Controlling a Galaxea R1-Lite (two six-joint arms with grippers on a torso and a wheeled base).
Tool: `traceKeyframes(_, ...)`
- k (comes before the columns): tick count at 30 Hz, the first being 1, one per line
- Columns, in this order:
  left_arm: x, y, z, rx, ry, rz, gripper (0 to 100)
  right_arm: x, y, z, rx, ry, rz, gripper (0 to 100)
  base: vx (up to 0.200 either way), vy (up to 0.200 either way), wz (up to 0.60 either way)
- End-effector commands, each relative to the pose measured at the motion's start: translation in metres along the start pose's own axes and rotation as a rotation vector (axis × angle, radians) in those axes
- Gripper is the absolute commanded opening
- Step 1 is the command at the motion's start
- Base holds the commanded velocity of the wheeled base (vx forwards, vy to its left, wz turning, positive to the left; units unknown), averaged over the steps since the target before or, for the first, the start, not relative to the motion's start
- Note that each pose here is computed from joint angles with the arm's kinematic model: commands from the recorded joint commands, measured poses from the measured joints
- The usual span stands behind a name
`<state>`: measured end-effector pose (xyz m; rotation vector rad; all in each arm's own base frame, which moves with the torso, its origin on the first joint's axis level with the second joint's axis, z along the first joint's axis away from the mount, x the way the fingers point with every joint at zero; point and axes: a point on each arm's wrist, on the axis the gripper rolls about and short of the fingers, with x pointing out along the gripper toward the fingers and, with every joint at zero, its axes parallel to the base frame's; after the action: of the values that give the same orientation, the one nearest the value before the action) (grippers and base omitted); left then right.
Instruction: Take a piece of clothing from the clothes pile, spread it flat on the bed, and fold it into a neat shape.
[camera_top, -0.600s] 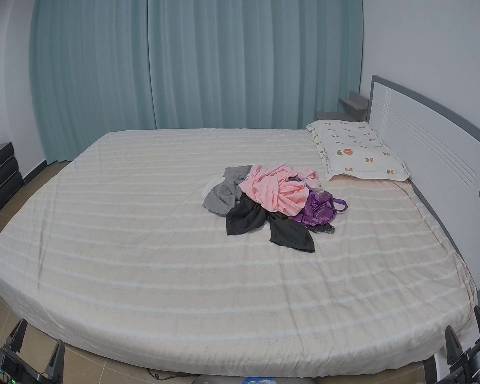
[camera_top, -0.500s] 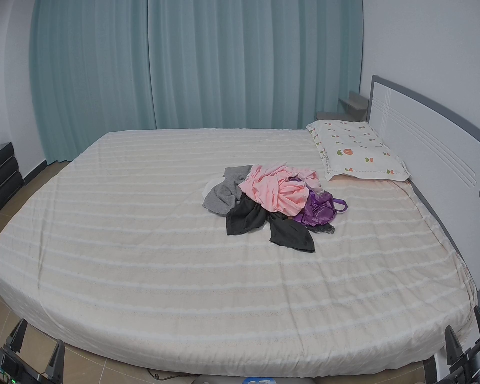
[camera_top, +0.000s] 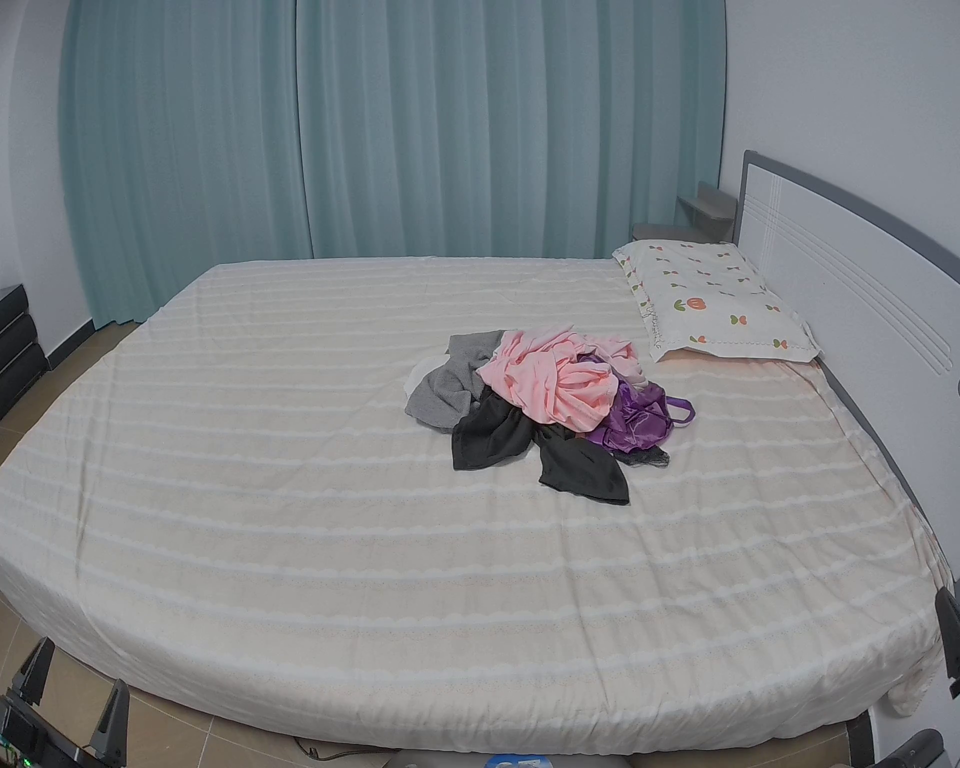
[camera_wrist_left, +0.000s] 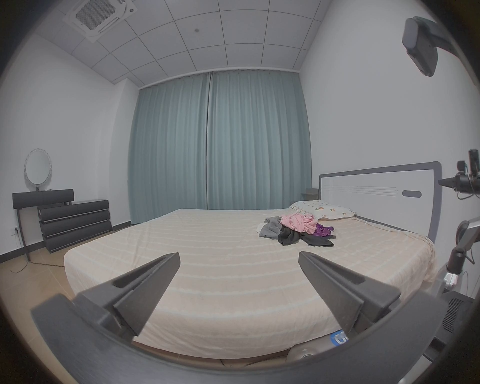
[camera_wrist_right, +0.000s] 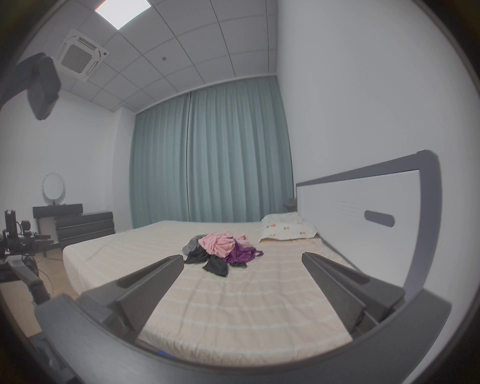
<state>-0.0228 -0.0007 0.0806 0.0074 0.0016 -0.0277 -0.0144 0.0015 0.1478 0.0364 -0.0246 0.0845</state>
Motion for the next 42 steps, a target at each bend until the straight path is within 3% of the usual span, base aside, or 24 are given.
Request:
traceKeyframes(1, 0.000, 0.000, -0.005, 0.000, 0.003, 0.002, 100, 0.077, -0.001, 0.006, 0.050, 0.343, 0.097, 100, 0.000, 0.000, 0.00)
traceKeyframes(10, 0.000, 0.000, -0.005, 0.000, 0.003, 0.000, 100, 0.177, 0.011, -0.012, 0.130, 0.509, 0.148, 100, 0.000, 0.000, 0.00)
traceKeyframes(22, 0.000, 0.000, -0.005, -0.001, 0.003, 0.000, 100, 0.299, 0.026, -0.054, 0.257, 0.640, 0.087, 100, 0.000, 0.000, 0.00)
traceKeyframes(27, 0.000, 0.000, -0.005, 0.000, 0.003, 0.002, 100, 0.344, 0.039, -0.079, 0.295, 0.650, 0.036, 100, 0.000, 0.000, 0.00)
traceKeyframes(37, 0.000, 0.000, -0.005, 0.000, 0.003, 0.000, 100, 0.406, 0.069, -0.124, 0.372, 0.664, 0.031, 100, 0.000, 0.000, 0.00)
traceKeyframes(42, 0.000, 0.000, -0.005, -0.001, 0.003, 0.000, 100, 0.422, 0.081, -0.155, 0.371, 0.696, 0.027, 100, 0.000, 0.000, 0.00)
